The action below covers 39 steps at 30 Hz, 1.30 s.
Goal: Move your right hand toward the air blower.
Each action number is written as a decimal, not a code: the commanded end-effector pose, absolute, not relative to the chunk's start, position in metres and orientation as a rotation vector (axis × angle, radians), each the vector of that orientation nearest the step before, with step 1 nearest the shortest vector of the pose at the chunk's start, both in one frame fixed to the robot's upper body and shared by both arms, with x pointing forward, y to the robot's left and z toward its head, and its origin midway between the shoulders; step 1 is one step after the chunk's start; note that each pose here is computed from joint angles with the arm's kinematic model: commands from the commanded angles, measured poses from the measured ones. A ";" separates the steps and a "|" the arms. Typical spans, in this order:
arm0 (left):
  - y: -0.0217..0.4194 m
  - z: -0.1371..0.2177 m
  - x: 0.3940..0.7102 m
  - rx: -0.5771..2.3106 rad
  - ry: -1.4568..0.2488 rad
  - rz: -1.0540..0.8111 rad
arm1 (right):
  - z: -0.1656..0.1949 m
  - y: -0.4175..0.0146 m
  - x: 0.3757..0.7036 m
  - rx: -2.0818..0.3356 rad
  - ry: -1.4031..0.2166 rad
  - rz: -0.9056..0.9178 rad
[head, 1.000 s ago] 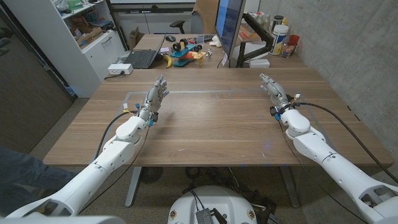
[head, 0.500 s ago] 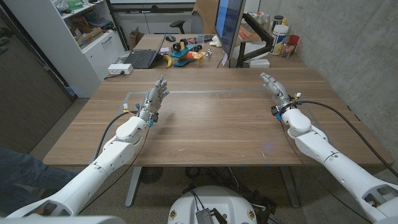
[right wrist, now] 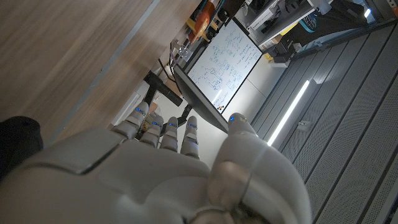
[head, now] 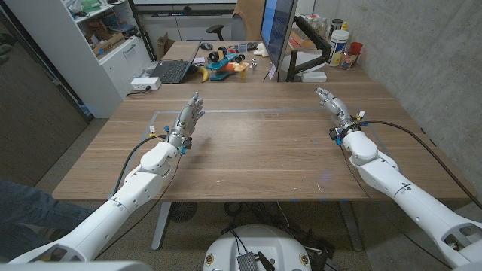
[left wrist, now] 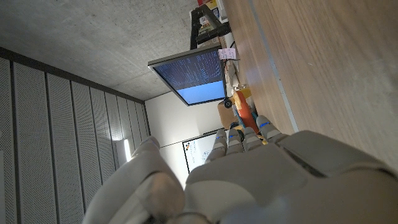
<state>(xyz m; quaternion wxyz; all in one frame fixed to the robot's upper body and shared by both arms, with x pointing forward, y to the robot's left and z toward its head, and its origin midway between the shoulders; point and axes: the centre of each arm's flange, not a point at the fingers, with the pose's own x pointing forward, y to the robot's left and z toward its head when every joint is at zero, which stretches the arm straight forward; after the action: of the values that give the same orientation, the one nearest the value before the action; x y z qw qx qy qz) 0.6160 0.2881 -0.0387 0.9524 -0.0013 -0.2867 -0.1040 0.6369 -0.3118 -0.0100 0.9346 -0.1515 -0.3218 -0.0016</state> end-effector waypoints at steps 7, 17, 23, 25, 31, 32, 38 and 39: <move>0.289 -0.039 0.608 0.012 -0.584 -0.206 | -0.006 -0.317 0.634 -0.356 -0.672 -0.053; 0.289 -0.040 0.606 0.015 -0.582 -0.206 | -0.001 -0.319 0.632 -0.400 -0.678 -0.066; 0.288 -0.041 0.607 0.015 -0.578 -0.206 | 0.001 -0.321 0.632 -0.427 -0.683 -0.074; 0.288 -0.041 0.607 0.015 -0.578 -0.206 | 0.001 -0.321 0.632 -0.432 -0.682 -0.074; 0.289 -0.042 0.607 0.011 -0.581 -0.204 | 0.001 -0.321 0.633 -0.455 -0.685 -0.080; 0.289 -0.042 0.607 0.012 -0.581 -0.204 | 0.001 -0.321 0.633 -0.458 -0.686 -0.082; 0.289 -0.042 0.606 0.012 -0.583 -0.204 | 0.003 -0.321 0.632 -0.478 -0.681 -0.092; 0.290 -0.042 0.606 0.012 -0.584 -0.205 | 0.003 -0.321 0.632 -0.479 -0.676 -0.099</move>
<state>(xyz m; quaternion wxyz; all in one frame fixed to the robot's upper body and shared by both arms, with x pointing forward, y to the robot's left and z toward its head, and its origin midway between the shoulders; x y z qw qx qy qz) 0.6069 0.2887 -0.0411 0.9531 0.0063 -0.2853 -0.1013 0.6322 -0.3191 -0.0022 0.9194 -0.2089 -0.3311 -0.0370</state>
